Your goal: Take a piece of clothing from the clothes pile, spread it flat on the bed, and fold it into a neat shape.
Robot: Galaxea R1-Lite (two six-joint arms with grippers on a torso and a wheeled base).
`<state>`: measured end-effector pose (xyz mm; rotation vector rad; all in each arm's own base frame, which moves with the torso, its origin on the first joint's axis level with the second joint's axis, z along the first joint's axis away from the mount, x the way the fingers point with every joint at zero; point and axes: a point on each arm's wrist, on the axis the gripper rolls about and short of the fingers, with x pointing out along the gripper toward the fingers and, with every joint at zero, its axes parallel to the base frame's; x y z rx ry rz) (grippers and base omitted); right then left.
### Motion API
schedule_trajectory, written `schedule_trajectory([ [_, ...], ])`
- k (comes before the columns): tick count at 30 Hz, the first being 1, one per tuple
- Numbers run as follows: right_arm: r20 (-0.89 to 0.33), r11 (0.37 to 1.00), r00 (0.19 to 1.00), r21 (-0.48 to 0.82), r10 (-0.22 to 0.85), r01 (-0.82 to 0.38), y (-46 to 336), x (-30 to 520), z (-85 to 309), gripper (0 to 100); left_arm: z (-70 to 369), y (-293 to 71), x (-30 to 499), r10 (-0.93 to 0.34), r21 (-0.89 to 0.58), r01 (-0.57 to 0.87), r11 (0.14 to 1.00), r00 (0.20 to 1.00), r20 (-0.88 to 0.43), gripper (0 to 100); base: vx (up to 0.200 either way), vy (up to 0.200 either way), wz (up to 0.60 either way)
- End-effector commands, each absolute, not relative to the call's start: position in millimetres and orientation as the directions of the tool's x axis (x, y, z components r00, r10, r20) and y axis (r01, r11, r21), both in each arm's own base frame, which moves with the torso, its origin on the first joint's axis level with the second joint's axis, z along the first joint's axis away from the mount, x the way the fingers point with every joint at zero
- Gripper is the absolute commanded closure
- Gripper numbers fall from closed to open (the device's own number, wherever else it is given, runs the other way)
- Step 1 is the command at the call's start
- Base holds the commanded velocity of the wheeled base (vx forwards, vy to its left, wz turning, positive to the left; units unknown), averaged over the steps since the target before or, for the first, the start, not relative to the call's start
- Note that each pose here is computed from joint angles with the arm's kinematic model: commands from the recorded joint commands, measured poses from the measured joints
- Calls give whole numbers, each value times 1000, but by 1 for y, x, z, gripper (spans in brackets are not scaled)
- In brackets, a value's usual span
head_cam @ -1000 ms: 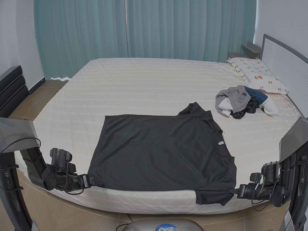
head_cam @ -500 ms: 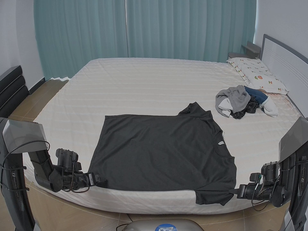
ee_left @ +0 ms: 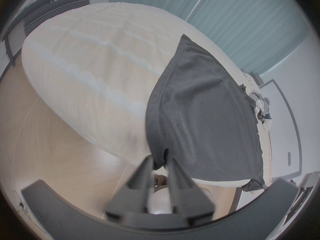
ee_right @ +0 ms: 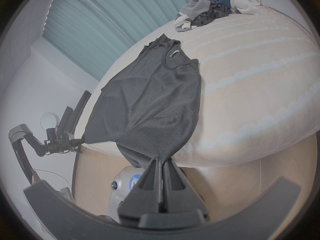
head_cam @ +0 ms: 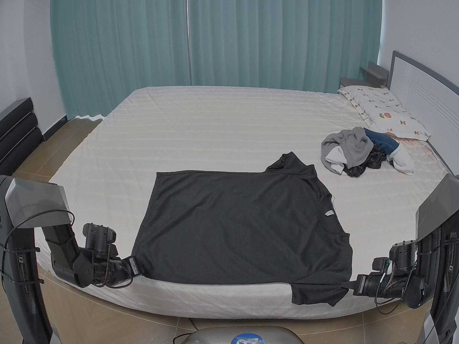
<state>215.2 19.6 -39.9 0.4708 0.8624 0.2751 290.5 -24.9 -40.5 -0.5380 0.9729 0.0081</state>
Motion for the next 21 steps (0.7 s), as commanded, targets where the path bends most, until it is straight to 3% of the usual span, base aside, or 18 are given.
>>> schedule_trajectory([
  [1, -665, 864, 620, 503, 416, -40, 19, 212, -39, 100, -37, -23, 287, -223, -436, -261, 861, 577, -786, 100, 0, 0, 0],
  [9, -665, 863, 621, 504, 415, -36, 19, 211, -38, 100, -34, -19, 284, -208, -433, -280, 857, 581, -787, 100, 0, 0, 0],
  [21, -717, 878, 559, 476, 416, -43, 21, 200, -29, 100, -24, -14, 274, -195, -427, -283, 859, 589, -784, 100, 0, 0, 0],
])
